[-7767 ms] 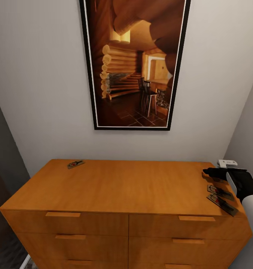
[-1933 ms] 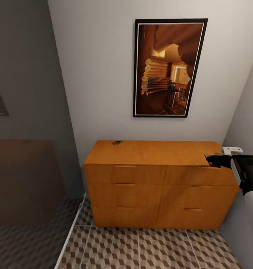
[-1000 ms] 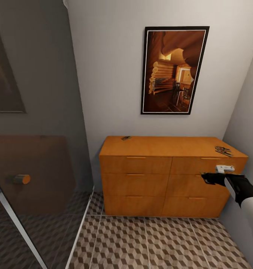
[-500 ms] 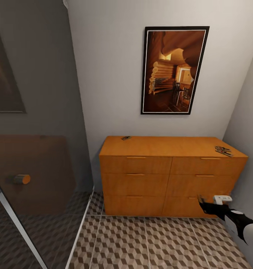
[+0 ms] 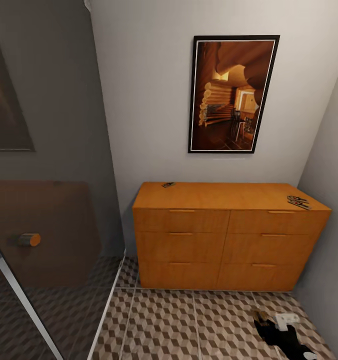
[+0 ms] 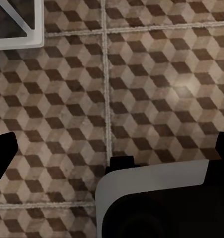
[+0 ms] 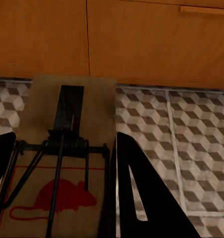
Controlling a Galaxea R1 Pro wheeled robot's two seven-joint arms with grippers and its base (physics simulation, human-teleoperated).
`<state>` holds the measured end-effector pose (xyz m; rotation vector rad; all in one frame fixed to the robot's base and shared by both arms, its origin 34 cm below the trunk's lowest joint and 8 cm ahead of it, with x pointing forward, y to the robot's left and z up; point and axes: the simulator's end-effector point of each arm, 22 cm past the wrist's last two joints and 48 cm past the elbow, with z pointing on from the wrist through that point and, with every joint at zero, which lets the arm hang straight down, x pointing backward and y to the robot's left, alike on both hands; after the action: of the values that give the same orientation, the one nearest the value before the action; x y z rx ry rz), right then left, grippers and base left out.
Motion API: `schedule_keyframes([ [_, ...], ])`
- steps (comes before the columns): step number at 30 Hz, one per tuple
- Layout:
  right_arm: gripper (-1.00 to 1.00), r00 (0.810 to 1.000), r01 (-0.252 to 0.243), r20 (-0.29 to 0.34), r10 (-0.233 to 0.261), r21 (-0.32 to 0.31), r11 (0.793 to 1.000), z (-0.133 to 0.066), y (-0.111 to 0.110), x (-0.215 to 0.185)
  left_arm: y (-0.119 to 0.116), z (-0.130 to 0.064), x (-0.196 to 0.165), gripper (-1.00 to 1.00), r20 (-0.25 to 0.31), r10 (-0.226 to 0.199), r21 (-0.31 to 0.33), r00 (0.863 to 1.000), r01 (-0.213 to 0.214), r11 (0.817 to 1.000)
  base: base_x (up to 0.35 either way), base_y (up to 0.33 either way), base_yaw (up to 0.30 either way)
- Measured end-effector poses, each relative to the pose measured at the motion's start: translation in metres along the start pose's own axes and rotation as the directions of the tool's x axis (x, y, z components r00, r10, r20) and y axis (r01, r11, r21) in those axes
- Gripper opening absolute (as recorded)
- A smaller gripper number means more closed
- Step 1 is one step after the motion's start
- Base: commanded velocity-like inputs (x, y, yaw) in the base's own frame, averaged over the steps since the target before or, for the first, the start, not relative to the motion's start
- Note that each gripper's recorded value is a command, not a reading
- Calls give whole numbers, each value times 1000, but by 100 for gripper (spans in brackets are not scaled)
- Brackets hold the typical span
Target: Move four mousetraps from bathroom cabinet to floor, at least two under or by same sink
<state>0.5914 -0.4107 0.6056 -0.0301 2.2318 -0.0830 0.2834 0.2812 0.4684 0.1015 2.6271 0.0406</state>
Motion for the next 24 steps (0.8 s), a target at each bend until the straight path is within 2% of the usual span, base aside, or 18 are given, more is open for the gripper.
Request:
schedule_keyframes([
  [3,-100,1000,2,21,-2,-17,1000,-7,22,18,0,0,0,100,-1,-1,-1,1000,1,1000,0,0,0],
  [4,-100,1000,8,29,-7,-36,999,-13,38,31,0,0,-1,100,-1,-2,-3,1000,2,1000,0,0,0],
  [7,-100,998,8,67,-4,-62,998,-27,63,49,2,1,-2,100,0,-7,-19,1000,7,1000,0,0,0],
  [10,-100,997,7,82,0,-78,997,-40,76,68,-6,3,-14,100,23,-19,-41,1000,20,999,0,0,0],
  [13,-100,996,4,93,4,-85,996,-45,82,74,-18,6,-25,100,27,-33,-50,999,35,998,0,0,0],
  [15,-100,995,3,98,6,-88,996,-47,84,75,-28,10,-29,100,-7,-43,-54,999,42,998,0,0,0],
  [17,-100,995,3,100,6,-91,996,-49,86,77,-39,14,-37,100,-66,-47,-52,997,44,998,0,0,0],
  [19,-100,995,2,100,7,-92,996,-49,87,77,-42,16,-49,100,-93,-49,-50,994,44,998,0,0,0],
  [21,-100,995,1,98,8,-92,996,-49,88,78,-44,18,-71,100,-89,-52,-49,995,47,998,0,0,0],
  [24,-100,995,1,97,8,-91,996,-49,87,78,-53,17,-112,100,-44,-62,-37,997,61,997,0,0,0],
])
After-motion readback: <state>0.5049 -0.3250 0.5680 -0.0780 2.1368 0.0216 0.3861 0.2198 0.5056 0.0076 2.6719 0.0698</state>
